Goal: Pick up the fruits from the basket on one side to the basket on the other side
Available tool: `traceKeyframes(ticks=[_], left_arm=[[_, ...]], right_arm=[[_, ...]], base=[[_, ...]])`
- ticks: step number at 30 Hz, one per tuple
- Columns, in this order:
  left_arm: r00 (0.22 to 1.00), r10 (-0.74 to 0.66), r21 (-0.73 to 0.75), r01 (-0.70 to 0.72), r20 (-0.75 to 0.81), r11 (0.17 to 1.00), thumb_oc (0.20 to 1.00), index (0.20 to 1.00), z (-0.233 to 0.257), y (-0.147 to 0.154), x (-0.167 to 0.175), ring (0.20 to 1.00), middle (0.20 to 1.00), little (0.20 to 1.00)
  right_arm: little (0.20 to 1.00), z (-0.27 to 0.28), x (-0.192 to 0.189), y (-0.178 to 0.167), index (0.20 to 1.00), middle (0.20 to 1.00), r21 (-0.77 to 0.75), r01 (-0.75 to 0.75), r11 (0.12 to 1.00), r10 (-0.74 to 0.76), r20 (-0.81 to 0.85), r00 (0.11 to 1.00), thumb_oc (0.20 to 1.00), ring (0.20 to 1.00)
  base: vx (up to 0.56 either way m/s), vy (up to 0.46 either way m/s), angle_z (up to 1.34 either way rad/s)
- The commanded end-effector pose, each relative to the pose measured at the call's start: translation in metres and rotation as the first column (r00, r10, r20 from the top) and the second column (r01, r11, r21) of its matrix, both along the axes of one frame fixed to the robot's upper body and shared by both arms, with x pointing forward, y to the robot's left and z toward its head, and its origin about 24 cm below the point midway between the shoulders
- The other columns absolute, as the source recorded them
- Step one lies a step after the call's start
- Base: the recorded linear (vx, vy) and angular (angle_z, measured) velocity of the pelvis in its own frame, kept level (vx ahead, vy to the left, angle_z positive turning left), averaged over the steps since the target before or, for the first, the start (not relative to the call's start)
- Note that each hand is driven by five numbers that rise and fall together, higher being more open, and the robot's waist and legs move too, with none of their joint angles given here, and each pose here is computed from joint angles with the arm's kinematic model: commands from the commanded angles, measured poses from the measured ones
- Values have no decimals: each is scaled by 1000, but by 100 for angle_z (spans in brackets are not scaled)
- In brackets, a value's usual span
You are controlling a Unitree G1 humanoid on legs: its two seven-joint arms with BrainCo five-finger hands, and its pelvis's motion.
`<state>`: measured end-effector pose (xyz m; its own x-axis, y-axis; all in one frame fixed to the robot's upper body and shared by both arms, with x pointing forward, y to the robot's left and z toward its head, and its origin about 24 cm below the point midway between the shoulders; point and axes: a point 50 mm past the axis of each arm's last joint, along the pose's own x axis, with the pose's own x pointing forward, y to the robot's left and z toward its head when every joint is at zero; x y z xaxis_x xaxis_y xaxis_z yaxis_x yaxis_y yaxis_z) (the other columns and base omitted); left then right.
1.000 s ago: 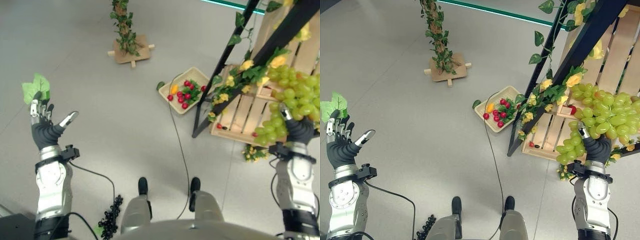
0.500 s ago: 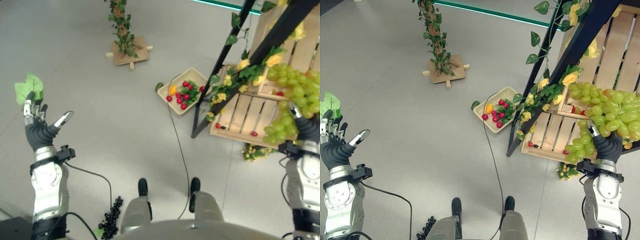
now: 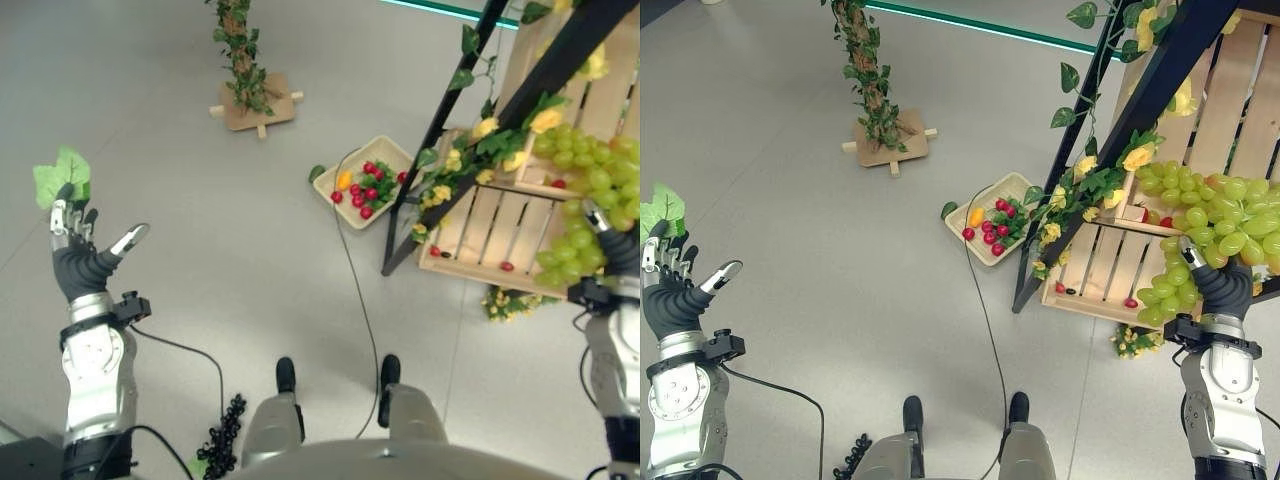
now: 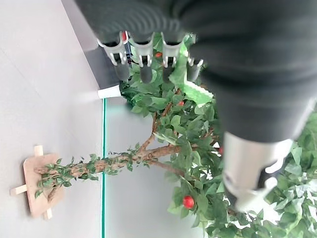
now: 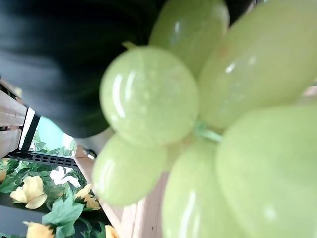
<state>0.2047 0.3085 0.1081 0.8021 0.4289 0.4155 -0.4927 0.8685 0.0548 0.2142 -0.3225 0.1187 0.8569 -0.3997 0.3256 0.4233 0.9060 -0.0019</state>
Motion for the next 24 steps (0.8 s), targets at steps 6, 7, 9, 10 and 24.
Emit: traceKeyframes(ticks=[6,7,9,10,24], left_arm=[[996,30,112,-39,78,993,1000,1000,27,13,-2,1000,1000,1000],[997,30,114,-39,77,993,1000,1000,27,14,-2,1000,1000,1000],[997,25,114,-34,74,993,1000,1000,27,14,-2,1000,1000,1000],[997,25,112,-34,75,993,1000,1000,27,13,-2,1000,1000,1000],[999,-15,106,12,35,994,1000,1000,21,10,-1,1000,1000,1000]], right_arm=[[200,107,1,-7,200,200,-160,77,984,6,463,886,200,200],[200,110,1,-8,200,200,-164,84,983,4,472,882,200,200],[200,123,0,-12,200,200,-176,94,980,8,504,864,200,200],[200,123,0,-12,200,200,-177,94,980,8,504,863,200,200],[200,167,3,-14,200,200,-259,72,963,87,556,827,200,200]], base=[[5,0,0],[31,0,0],[16,0,0],[0,0,0],[12,-1,-4]])
